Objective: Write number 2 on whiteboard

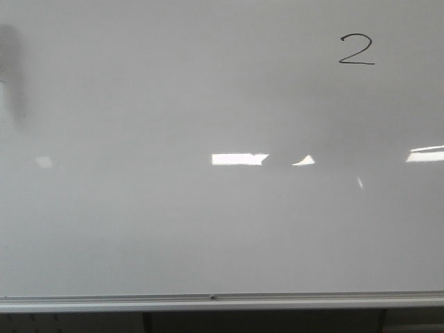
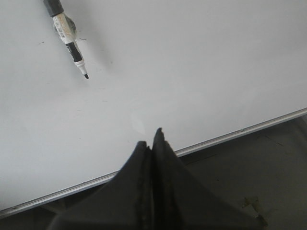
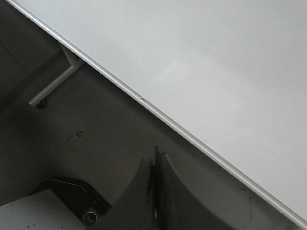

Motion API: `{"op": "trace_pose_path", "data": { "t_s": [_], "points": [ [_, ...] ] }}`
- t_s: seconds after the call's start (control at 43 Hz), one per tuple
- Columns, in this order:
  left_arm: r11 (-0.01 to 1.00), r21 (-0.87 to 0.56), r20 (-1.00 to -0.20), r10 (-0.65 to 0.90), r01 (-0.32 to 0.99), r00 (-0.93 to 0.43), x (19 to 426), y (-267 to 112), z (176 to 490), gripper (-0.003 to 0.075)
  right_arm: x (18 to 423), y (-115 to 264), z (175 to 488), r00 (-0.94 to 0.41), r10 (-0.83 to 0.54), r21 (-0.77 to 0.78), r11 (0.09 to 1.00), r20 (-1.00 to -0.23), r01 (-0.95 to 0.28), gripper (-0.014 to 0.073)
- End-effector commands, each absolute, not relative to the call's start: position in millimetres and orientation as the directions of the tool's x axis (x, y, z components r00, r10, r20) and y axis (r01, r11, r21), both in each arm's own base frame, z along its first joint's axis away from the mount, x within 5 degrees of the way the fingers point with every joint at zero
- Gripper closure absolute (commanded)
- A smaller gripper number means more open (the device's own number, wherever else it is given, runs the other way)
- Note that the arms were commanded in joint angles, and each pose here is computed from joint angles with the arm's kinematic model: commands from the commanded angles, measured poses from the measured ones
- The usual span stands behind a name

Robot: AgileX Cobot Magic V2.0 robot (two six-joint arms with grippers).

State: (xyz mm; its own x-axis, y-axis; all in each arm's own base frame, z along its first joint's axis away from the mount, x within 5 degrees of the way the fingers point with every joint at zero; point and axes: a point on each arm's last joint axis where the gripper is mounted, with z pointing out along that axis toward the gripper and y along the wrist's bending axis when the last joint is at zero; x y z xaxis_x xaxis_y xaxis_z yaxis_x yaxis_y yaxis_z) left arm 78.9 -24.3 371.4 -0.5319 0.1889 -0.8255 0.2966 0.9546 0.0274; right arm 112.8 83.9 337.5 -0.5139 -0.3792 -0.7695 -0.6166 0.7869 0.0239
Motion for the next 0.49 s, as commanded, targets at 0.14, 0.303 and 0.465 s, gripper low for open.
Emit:
{"op": "trace_pose_path", "data": {
  "t_s": [0.14, 0.303, 0.465],
  "points": [
    [0.951, 0.02, -0.869, 0.169, 0.309, -0.466, 80.1, -26.0, 383.6, 0.0741, 114.2, 84.2, 352.1, -0.462, -0.335, 0.022, 0.79, -0.821, -0.613, 0.0676],
    [0.951, 0.02, -0.869, 0.169, 0.309, -0.466, 80.1, -26.0, 383.6, 0.0741, 114.1, 84.1, 352.0, -0.463, -0.336, 0.022, 0.79, -0.82, -0.613, 0.0676],
    [0.951, 0.02, -0.869, 0.169, 0.309, -0.466, 80.1, -26.0, 383.6, 0.0741, 114.1, 84.1, 352.0, -0.463, -0.336, 0.022, 0.79, -0.82, -0.613, 0.0676]
  ]
}}
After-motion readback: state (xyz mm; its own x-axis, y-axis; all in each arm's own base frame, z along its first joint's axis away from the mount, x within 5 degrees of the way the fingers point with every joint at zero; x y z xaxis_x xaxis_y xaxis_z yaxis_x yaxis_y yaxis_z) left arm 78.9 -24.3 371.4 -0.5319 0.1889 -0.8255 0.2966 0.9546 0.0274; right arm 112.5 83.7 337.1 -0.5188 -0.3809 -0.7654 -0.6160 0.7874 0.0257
